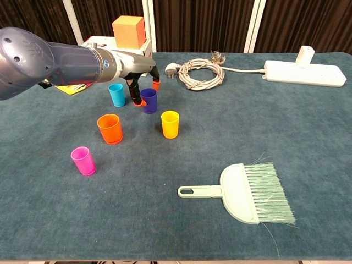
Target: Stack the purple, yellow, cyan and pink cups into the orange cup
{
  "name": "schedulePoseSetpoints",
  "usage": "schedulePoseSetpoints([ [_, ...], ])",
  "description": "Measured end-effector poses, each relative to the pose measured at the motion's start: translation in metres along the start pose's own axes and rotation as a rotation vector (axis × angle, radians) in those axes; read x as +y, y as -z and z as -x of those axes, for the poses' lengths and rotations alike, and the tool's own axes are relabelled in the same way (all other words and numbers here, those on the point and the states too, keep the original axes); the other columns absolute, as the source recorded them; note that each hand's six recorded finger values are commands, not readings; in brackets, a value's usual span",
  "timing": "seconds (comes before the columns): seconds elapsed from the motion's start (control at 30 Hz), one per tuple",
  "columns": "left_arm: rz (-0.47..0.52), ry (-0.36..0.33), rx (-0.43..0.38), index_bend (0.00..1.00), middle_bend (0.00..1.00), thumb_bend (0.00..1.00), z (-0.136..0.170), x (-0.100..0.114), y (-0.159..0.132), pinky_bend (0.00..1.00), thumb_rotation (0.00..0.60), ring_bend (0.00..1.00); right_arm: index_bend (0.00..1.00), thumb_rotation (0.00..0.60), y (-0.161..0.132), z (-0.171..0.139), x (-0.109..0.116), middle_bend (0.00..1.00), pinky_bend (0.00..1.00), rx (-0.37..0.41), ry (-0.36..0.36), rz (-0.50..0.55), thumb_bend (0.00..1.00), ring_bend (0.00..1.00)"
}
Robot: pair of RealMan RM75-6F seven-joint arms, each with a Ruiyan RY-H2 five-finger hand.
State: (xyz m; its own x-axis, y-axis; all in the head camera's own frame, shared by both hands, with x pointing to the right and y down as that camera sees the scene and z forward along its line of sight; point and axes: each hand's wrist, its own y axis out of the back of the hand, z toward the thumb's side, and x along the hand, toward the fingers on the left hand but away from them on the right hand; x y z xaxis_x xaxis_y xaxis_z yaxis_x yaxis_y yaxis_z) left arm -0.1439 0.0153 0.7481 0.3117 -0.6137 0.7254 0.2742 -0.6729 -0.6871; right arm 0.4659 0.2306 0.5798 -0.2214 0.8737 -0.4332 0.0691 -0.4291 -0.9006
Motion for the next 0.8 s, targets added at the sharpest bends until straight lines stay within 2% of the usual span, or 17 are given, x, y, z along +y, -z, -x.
schedulePoseSetpoints([
  [0.23, -0.011, -0.004, 0.012, 0.45, 0.11, 0.32, -0.001, -0.001, 0.003, 0.0, 0.6, 0.0, 0.12, 0.6, 0.001, 0.001, -0.001, 0.05, 0.05, -0.001, -0.002, 0.001, 0.34, 0.09],
  [0.4, -0.003, -0.018, 0.004, 0.42, 0.11, 0.33, 0.001, 0.004, 0.001, 0.0, 0.6, 0.0, 0.12, 0.6, 0.001, 0.0, 0.0, 0.05, 0.05, -0.001, 0.003, 0.003, 0.34, 0.09],
  [0.6, -0.009, -0.082, -0.021, 0.41, 0.11, 0.33, 0.011, 0.028, -0.005, 0.0, 0.6, 0.0, 0.12, 0.6, 0.001, 0.0, 0.001, 0.05, 0.05, -0.002, 0.004, 0.01, 0.34, 0.09],
  [0.8, -0.011, -0.124, -0.062, 0.39, 0.11, 0.33, 0.04, 0.055, -0.007, 0.0, 0.6, 0.0, 0.12, 0.6, 0.0, 0.0, 0.0, 0.05, 0.05, 0.006, -0.001, 0.016, 0.34, 0.09],
])
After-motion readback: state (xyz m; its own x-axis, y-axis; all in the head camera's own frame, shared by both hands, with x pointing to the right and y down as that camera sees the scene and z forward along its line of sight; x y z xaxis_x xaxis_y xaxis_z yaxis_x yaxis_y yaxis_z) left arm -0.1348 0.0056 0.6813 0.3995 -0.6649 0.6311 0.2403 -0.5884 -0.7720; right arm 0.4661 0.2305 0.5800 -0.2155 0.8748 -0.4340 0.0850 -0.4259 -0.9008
